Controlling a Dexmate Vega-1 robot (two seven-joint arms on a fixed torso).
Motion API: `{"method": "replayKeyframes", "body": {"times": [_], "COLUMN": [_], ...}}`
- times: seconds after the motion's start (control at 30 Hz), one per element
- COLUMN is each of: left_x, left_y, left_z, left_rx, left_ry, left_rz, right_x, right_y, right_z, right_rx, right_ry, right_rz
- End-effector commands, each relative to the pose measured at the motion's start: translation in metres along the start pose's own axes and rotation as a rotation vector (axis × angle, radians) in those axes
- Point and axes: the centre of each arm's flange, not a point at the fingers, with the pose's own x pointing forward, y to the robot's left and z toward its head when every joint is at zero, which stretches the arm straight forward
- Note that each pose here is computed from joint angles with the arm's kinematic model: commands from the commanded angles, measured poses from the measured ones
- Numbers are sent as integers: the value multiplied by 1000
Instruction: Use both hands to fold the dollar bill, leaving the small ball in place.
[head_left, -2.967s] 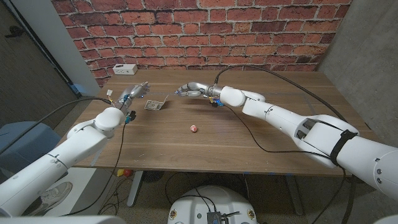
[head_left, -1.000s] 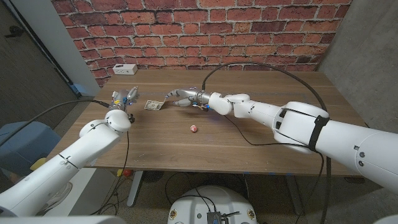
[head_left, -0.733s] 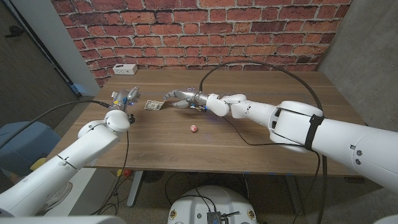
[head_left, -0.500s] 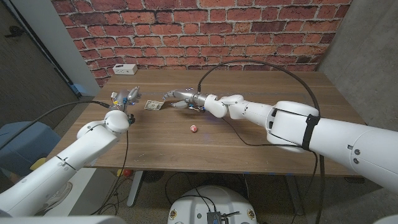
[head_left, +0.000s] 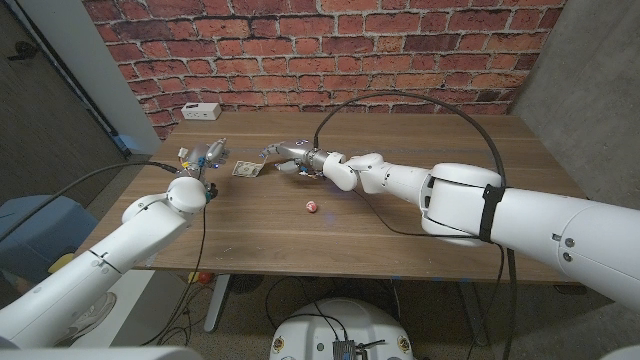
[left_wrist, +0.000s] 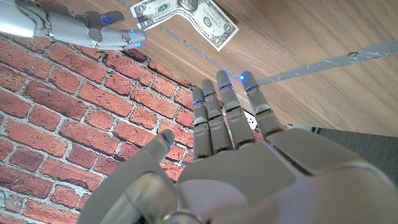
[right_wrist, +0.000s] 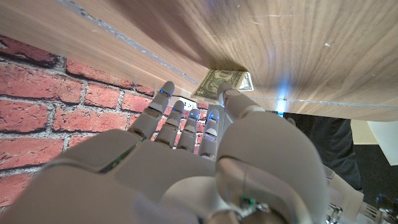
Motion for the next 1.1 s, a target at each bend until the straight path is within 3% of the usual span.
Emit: {"method": "replayKeyframes", "body": {"times": [0.03,0.3,0.6,0.87,1.1], "left_x": [0,2,5,8,10], "left_y": [1,2,2,2,2], "left_z": [-3,-4,-5,-6,-7], "left_rx": [-17,-27,-32,-36,-35], "left_ry": [-8,-8,-2,-6,-3], "left_rz": [-10,-13,-15,-22,-25], "right_x": [10,14,21,16,11], "right_y": [6,4,8,11,8], "right_z": [1,8,14,17,10], "right_rx": [-57,-66,-53,-15,-17], "right_ry": [86,81,121,103,93], "right_rz": [60,57,106,47,1]}}
